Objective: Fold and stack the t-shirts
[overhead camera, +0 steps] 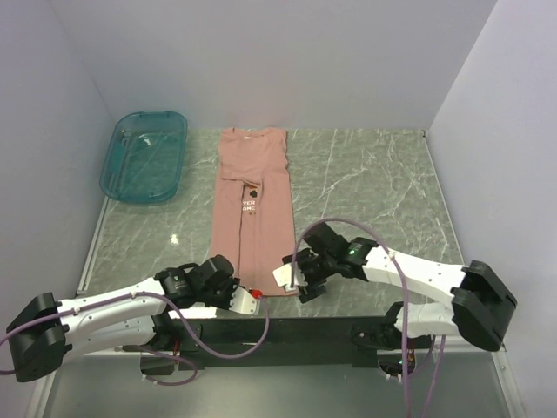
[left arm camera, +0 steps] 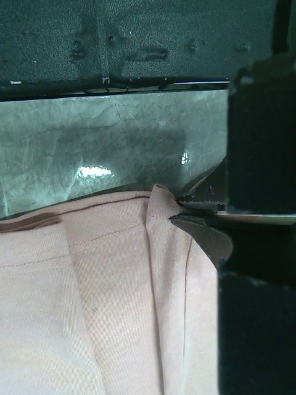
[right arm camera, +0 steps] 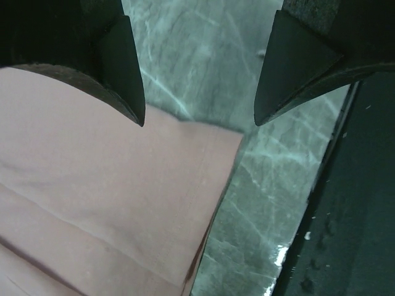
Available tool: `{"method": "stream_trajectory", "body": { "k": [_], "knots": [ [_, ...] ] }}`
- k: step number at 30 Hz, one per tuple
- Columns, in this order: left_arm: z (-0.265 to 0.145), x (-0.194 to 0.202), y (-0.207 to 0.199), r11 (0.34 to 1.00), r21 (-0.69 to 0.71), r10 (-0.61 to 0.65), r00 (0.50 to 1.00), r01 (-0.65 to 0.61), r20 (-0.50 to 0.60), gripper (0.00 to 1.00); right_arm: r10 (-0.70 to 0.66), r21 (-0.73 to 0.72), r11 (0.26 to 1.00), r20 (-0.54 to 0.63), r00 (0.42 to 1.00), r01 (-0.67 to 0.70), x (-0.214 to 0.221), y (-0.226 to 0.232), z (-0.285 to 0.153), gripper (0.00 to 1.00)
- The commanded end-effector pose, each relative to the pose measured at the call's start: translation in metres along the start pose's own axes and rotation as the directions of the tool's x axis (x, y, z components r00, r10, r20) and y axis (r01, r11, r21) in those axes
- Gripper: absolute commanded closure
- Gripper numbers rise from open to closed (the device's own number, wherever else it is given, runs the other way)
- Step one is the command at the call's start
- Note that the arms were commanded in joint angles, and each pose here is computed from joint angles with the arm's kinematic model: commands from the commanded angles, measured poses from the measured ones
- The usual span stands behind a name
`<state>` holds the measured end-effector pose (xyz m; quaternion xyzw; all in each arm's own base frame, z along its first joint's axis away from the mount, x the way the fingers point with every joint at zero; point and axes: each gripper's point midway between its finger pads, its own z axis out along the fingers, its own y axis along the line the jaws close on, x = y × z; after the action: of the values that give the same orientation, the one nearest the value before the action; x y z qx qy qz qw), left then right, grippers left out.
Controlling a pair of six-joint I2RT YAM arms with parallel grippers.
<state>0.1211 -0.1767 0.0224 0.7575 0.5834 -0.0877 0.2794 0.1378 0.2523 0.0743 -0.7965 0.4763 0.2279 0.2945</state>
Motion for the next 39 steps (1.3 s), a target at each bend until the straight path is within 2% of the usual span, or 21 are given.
{"method": "stream_trajectory", "body": {
  "k": [1, 8, 12, 15, 20, 23, 24, 27, 31, 34, 39],
  "knots": [
    [-0.004, -0.008, 0.004, 1.000, -0.019, 0.023, 0.999, -0.023, 0.034, 1.00, -0.055, 0.080, 0.995, -0.050, 0.997, 0.059, -0.002, -0.021, 0.015, 0.23],
    [-0.009, -0.013, 0.006, 0.999, -0.035, 0.031, 0.997, -0.029, 0.064, 1.00, -0.053, 0.005, 0.999, -0.114, 0.992, 0.054, 0.007, -0.005, 0.043, 0.27],
    [-0.010, -0.014, 0.005, 0.999, -0.035, 0.035, 0.997, -0.032, 0.075, 1.00, -0.062, -0.009, 0.998, -0.157, 0.986, 0.061, 0.011, -0.002, 0.050, 0.33],
    [-0.009, -0.012, 0.002, 0.999, -0.028, 0.037, 0.997, -0.035, 0.073, 1.00, -0.055, -0.020, 0.998, -0.196, 0.979, 0.052, 0.015, -0.001, 0.055, 0.43],
    [-0.009, -0.011, 0.000, 0.999, -0.019, 0.038, 0.997, -0.037, 0.070, 1.00, -0.044, -0.042, 0.999, -0.237, 0.971, 0.035, 0.018, 0.003, 0.062, 0.48],
    [-0.009, -0.010, -0.001, 0.999, -0.014, 0.038, 0.997, -0.037, 0.068, 1.00, -0.034, -0.053, 0.998, -0.267, 0.963, 0.021, 0.022, 0.005, 0.064, 0.59],
    [-0.009, -0.010, -0.001, 0.999, -0.013, 0.039, 0.997, -0.038, 0.067, 1.00, -0.029, -0.053, 0.998, -0.270, 0.962, 0.015, 0.022, 0.005, 0.064, 0.66],
    [-0.009, -0.011, -0.002, 0.999, -0.009, 0.042, 0.997, -0.041, 0.070, 1.00, -0.012, -0.056, 0.998, -0.291, 0.957, -0.005, 0.027, 0.007, 0.064, 0.78],
    [-0.009, -0.011, 0.000, 0.999, -0.017, 0.045, 0.996, -0.043, 0.072, 1.00, 0.000, -0.064, 0.998, -0.272, 0.962, -0.018, 0.023, 0.009, 0.061, 0.91],
    [-0.012, -0.015, 0.007, 0.998, -0.044, 0.048, 0.996, -0.045, 0.079, 1.00, 0.039, -0.075, 0.996, -0.198, 0.979, -0.055, 0.006, 0.006, 0.056, 1.00],
    [-0.014, -0.019, 0.021, 0.995, -0.078, 0.065, 0.995, -0.059, 0.072, 1.00, 0.155, -0.069, 0.985, -0.061, 0.986, -0.160, -0.017, -0.018, 0.035, 1.00]
  ]
}}
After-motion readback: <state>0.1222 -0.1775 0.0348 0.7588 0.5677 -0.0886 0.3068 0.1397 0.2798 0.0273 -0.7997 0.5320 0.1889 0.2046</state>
